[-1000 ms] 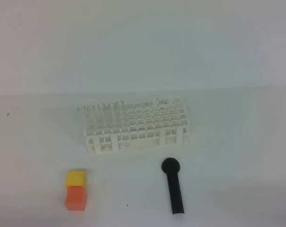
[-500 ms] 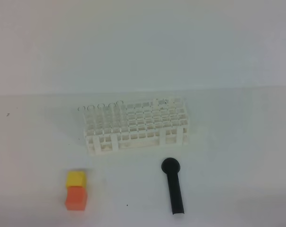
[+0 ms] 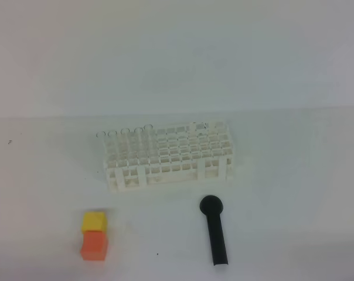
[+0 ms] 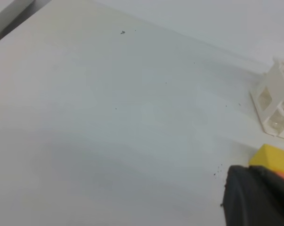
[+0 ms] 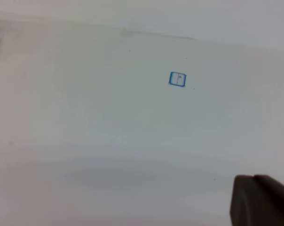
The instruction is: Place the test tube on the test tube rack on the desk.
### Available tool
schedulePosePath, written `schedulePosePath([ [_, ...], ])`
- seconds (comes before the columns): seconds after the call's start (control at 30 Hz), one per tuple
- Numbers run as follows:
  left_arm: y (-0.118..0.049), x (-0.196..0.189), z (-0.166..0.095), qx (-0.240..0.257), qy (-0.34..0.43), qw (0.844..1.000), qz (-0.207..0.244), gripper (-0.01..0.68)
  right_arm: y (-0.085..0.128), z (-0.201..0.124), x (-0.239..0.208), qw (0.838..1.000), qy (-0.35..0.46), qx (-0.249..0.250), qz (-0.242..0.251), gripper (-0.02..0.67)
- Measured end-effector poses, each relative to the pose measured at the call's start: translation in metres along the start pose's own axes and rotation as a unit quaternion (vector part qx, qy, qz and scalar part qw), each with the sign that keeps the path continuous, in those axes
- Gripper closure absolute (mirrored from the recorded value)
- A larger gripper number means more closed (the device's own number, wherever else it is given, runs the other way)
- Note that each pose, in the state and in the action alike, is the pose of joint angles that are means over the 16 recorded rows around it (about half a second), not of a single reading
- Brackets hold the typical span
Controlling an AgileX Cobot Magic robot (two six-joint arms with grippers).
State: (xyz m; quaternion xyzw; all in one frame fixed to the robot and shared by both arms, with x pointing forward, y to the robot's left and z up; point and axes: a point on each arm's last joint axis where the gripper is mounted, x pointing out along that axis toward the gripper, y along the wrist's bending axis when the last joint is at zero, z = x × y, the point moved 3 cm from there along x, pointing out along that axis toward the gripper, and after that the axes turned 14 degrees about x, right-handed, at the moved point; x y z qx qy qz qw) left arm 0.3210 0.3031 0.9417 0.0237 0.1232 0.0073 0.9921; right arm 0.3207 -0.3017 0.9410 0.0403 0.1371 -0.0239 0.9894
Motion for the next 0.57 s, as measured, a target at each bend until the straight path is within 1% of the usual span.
schedulePosePath([
  [0.57, 0.0, 0.0, 0.0, 0.0, 0.0, 1.0, 0.0, 0.674, 0.0, -0.0004, 0.0, 1.0, 0.002, 0.0, 0.0, 0.65],
])
